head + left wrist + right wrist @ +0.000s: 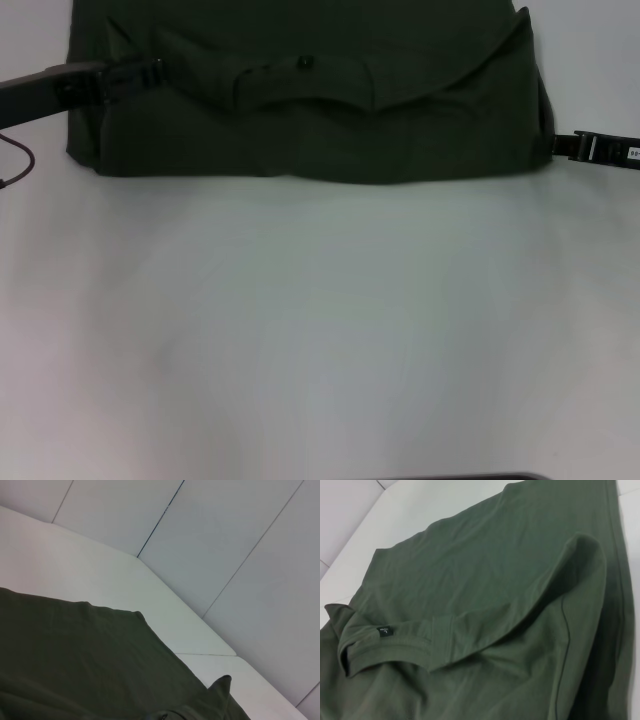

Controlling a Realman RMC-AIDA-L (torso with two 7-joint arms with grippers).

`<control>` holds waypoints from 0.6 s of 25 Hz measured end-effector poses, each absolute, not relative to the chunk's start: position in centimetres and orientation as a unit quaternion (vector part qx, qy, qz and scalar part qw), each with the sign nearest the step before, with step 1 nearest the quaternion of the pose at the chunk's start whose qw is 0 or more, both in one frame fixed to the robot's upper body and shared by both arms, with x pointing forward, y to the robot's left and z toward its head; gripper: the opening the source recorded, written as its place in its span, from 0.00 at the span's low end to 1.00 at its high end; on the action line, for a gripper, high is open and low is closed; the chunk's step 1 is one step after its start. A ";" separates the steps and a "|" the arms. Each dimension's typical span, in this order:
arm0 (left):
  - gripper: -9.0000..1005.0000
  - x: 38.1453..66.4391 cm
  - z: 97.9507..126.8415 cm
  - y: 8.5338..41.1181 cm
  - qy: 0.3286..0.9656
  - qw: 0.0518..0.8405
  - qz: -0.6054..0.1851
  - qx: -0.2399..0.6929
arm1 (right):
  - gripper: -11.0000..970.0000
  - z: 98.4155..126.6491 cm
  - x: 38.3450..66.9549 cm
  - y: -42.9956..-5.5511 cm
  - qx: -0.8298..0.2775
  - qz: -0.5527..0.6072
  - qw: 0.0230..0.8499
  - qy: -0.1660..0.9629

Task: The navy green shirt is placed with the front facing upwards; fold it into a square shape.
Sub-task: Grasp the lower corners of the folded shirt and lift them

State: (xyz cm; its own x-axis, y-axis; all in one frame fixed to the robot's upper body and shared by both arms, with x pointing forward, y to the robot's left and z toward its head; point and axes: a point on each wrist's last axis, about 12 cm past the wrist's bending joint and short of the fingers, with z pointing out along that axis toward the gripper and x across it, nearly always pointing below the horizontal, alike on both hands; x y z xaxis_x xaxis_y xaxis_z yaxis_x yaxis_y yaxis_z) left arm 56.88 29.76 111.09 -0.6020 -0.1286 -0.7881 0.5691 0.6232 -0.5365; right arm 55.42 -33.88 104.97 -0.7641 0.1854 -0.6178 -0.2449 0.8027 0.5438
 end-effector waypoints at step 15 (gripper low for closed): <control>0.87 55.4 109.6 32.4 0.815 0.428 -0.378 0.097 | 0.03 104.6 54.2 -35.4 0.001 0.308 0.358 0.881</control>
